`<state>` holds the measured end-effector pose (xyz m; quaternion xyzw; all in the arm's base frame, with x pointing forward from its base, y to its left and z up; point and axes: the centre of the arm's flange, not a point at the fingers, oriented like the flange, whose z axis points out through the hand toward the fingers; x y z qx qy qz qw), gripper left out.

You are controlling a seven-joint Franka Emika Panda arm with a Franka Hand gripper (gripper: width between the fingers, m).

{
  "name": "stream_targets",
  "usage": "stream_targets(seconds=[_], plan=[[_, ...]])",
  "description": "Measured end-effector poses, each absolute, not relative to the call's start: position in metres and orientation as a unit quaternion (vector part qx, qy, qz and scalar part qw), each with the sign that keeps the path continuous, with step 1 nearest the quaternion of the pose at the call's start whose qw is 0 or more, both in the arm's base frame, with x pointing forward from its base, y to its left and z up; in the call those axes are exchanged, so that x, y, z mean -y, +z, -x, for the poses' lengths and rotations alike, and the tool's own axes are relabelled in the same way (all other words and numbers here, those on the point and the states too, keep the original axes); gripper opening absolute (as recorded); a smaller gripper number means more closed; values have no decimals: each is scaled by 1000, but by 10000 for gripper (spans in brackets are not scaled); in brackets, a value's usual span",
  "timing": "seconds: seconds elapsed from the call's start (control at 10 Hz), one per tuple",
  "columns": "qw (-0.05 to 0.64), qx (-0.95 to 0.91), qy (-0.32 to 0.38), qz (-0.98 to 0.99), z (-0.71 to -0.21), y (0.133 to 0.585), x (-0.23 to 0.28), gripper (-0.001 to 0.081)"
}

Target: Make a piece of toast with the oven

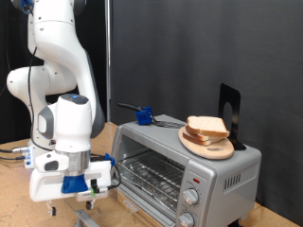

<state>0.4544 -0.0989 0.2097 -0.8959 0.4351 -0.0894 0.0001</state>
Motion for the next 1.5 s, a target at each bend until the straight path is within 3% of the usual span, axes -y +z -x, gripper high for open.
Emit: stream_targets(seconds=[0.4, 0.6, 0.8, 1.5], plan=[[85, -374, -58, 922, -435, 256, 103, 800], [88, -376, -53, 921, -435, 253, 104, 800], [136, -359, -37, 923, -430, 266, 107, 800], [262, -350, -22, 899, -424, 380, 131, 800]])
